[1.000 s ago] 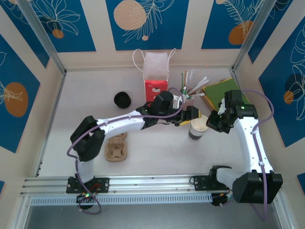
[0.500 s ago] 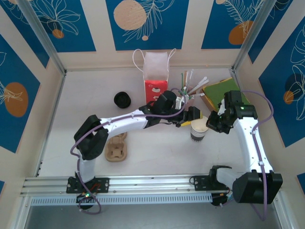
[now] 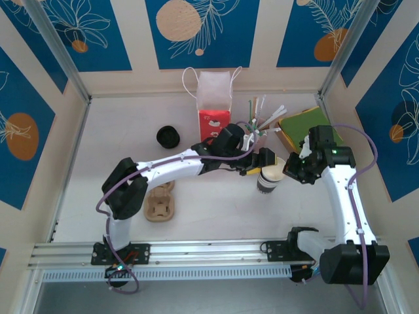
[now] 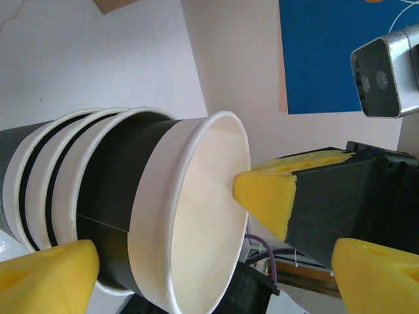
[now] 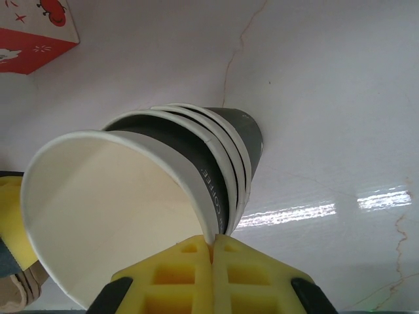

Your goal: Pack the takeout coffee

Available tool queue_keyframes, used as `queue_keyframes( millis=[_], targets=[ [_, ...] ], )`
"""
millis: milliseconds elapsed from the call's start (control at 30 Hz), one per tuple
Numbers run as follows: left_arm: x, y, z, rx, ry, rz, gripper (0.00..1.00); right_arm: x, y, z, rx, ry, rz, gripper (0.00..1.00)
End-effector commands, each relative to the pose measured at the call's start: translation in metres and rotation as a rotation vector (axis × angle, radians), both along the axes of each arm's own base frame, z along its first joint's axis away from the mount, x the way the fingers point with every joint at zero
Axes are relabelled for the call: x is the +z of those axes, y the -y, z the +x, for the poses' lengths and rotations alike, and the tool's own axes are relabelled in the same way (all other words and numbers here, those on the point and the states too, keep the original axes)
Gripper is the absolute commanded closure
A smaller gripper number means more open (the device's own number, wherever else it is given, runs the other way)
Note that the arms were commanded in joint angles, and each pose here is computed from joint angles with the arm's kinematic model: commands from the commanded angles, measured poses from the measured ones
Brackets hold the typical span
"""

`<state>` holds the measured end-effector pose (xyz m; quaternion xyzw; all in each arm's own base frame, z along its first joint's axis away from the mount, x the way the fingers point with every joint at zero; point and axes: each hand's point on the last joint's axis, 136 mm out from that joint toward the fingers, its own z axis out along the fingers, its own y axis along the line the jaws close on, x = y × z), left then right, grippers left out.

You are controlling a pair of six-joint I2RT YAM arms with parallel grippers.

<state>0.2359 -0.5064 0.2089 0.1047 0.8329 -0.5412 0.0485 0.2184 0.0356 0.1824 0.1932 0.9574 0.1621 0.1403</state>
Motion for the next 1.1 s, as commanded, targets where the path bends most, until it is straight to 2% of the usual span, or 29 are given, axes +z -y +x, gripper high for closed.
queue_keyframes(
  millis=[0,400,533,733,967,1067],
  targets=[
    [0.008,0.003,-0.001,-0.01,0.045,0.011,0.08,0.005,-0.004,-0.002,0.012,0.018,0.025,0.99],
    [0.065,-0.022,0.011,0.034,0.239,0.034,0.04,0.035,0.003,-0.002,-0.014,0.063,-0.008,0.99],
    [0.082,-0.046,0.019,0.074,0.327,0.073,0.0,0.054,0.007,-0.001,-0.029,0.097,-0.028,0.99],
    [0.098,-0.086,0.027,0.132,0.437,0.143,0.0,0.082,0.007,-0.002,-0.032,0.143,-0.033,0.99],
    [0.096,-0.142,0.036,0.231,0.492,0.229,0.0,0.104,-0.003,-0.005,-0.01,0.168,-0.018,0.99],
    [0.092,-0.173,0.04,0.299,0.536,0.307,0.0,0.111,-0.017,-0.004,0.016,0.174,-0.002,0.99]
  ],
)
